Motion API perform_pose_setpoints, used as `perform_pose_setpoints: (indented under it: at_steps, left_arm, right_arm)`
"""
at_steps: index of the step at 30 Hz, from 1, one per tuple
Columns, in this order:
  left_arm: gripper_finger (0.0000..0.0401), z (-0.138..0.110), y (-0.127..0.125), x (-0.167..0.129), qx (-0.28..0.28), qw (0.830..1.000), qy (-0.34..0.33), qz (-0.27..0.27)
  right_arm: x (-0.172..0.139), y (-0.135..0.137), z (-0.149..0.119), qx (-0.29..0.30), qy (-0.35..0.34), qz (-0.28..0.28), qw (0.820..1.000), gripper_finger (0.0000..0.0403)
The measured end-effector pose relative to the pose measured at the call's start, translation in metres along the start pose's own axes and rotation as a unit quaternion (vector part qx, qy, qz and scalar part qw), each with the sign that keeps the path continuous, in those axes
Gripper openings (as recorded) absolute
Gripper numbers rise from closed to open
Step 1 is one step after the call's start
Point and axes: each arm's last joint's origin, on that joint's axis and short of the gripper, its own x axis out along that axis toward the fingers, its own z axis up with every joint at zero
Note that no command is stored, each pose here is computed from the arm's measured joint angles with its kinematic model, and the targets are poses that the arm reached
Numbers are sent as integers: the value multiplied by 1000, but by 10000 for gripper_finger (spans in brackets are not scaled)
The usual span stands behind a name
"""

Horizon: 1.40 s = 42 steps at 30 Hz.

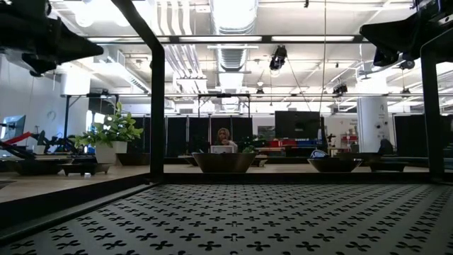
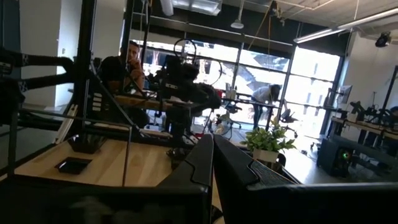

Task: Pick & Place Mini shaped plates
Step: Put the distorted square plate on the shelf

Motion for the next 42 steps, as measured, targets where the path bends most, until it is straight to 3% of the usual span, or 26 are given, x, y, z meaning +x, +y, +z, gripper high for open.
perform_pose_setpoints:
  at_steps: [28,42]
  left_arm:
    - [0,-8,22,47,-4,997,38,69]
    - [0,-17,48,71,-13,987,117,111]
  right_arm:
    - [0,0,0,2,1,0,1000,8]
    - [0,0,0,2,1,0,1000,8]
